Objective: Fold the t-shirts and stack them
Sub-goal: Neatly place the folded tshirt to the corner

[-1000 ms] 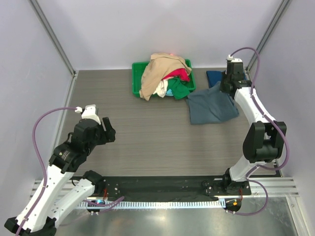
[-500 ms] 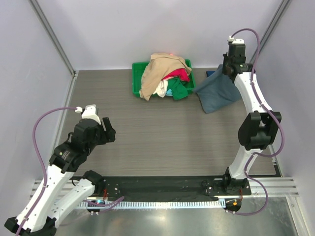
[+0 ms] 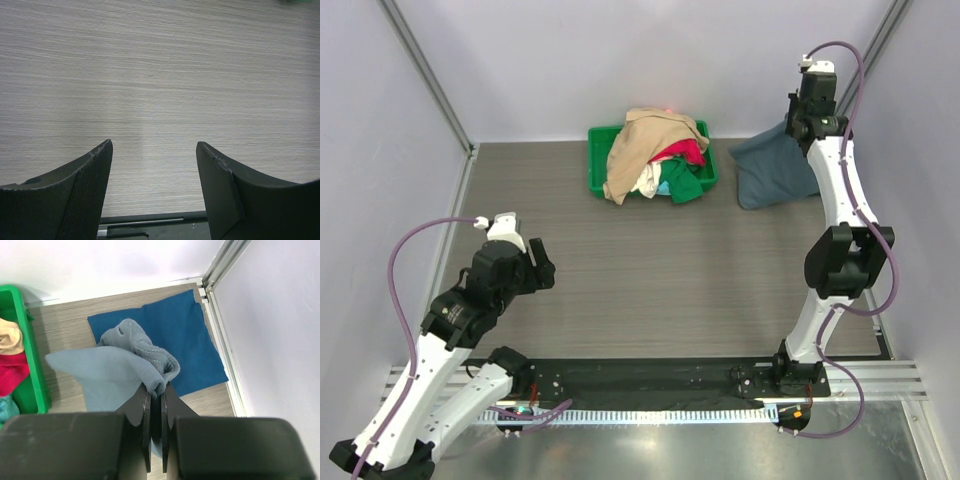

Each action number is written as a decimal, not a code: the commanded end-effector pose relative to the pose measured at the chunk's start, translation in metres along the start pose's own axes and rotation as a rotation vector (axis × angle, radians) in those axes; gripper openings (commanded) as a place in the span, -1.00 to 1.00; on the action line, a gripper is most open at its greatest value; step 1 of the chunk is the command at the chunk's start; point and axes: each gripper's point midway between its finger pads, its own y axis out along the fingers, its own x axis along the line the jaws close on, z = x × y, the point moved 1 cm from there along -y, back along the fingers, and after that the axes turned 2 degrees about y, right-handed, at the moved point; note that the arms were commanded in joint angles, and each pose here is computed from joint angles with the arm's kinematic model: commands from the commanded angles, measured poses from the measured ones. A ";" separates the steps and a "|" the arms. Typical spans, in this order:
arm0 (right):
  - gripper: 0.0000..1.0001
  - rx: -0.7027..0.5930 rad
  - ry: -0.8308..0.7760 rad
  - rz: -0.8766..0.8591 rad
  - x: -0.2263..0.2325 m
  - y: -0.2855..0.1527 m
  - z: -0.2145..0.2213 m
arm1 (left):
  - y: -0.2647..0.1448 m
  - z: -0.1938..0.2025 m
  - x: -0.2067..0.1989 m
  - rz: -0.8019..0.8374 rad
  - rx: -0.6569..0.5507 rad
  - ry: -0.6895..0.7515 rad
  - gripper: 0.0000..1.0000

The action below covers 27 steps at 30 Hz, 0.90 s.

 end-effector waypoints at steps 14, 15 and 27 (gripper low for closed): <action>-0.97 -0.189 0.012 -0.047 -0.006 -0.006 -0.074 | 0.005 -0.006 -0.005 0.016 -0.020 -0.002 0.37; -0.98 -0.180 0.007 -0.046 -0.007 -0.001 -0.072 | 0.005 -0.007 -0.005 0.017 -0.023 -0.001 0.37; -0.97 -0.104 0.010 -0.060 -0.024 0.037 -0.042 | 0.008 -0.005 -0.006 0.010 -0.007 0.004 0.37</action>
